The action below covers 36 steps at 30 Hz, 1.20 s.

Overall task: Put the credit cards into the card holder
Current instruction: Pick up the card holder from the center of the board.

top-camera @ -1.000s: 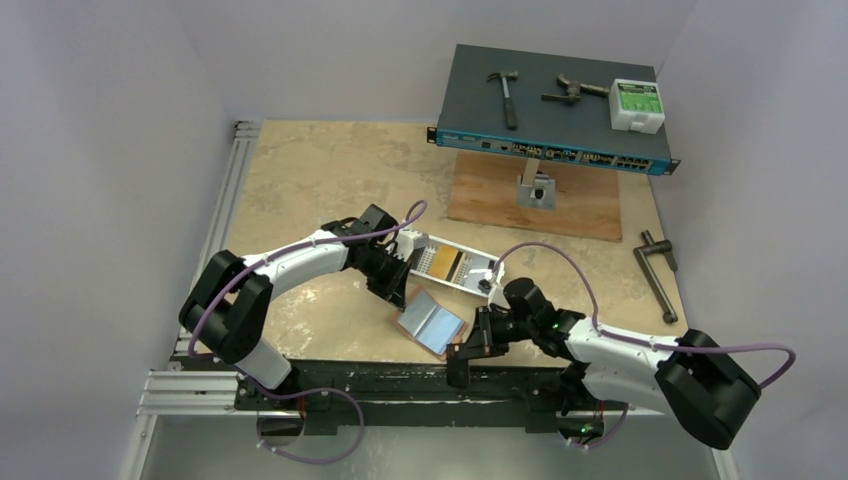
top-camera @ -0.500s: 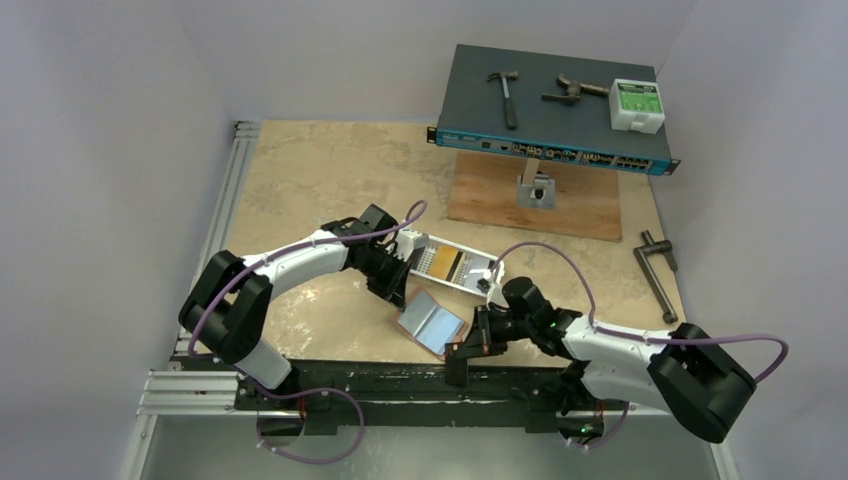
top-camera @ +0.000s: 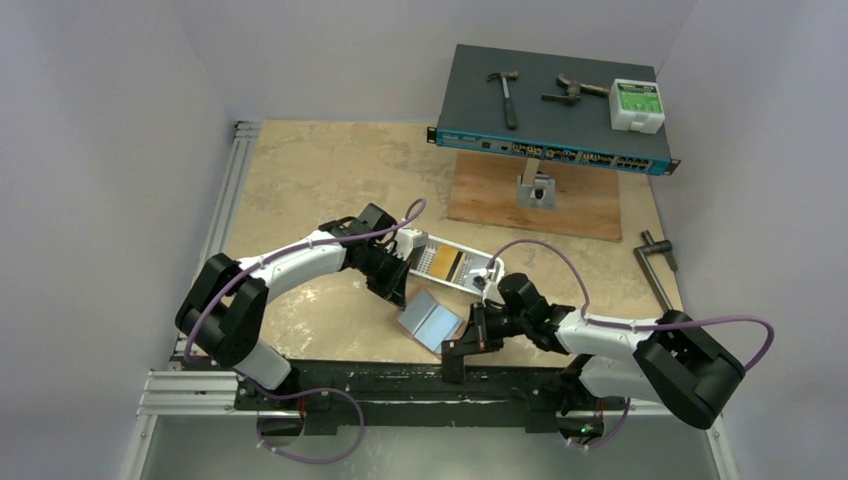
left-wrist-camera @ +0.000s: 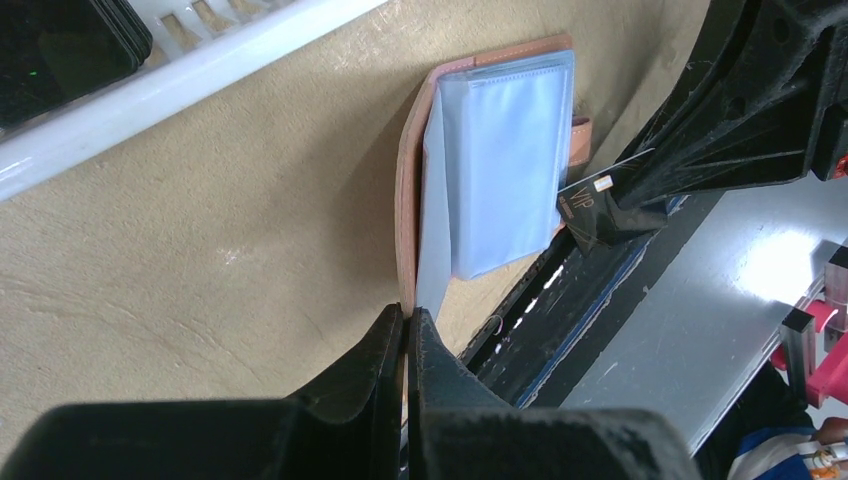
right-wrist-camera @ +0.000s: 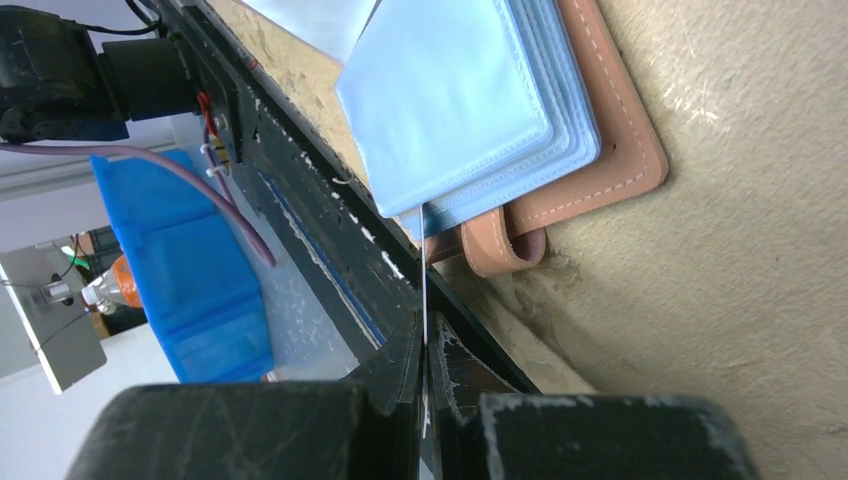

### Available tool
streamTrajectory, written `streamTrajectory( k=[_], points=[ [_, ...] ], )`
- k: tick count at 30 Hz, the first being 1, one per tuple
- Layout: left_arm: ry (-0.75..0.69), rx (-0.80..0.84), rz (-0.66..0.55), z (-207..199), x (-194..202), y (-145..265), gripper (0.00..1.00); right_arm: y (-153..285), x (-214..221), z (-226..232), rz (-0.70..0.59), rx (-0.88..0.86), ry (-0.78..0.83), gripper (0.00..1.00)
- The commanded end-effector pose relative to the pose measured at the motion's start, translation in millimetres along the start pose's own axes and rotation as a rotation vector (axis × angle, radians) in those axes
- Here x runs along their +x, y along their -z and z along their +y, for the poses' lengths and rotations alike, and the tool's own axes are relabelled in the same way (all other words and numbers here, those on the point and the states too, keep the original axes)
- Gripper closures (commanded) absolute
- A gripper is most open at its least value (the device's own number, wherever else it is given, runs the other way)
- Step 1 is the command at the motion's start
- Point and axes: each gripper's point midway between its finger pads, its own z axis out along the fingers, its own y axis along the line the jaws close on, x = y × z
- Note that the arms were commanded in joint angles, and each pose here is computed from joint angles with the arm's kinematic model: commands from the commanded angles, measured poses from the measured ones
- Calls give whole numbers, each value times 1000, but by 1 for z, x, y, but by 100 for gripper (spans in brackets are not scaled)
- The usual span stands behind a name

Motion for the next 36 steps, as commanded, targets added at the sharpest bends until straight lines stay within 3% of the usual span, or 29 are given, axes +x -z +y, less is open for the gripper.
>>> streamTrajectory(
  k=[1,15,24,28,36],
  points=[
    [-34,29,-40,-8,-9,7,100,-3,-20,19,-40,-53,55,100],
    [-25,27,-27,-5,-8,4,99,-10,-50,42,-94,-110,95,100],
    [-10,68,-13,-12,-8,3,67,-22,-67,54,-86,-136,120,100],
    [4,85,-17,-13,-10,3,60,-28,-67,50,-66,-135,113,100],
    [25,107,-6,-16,-11,2,58,-34,-68,46,-51,-128,111,100]
  ],
)
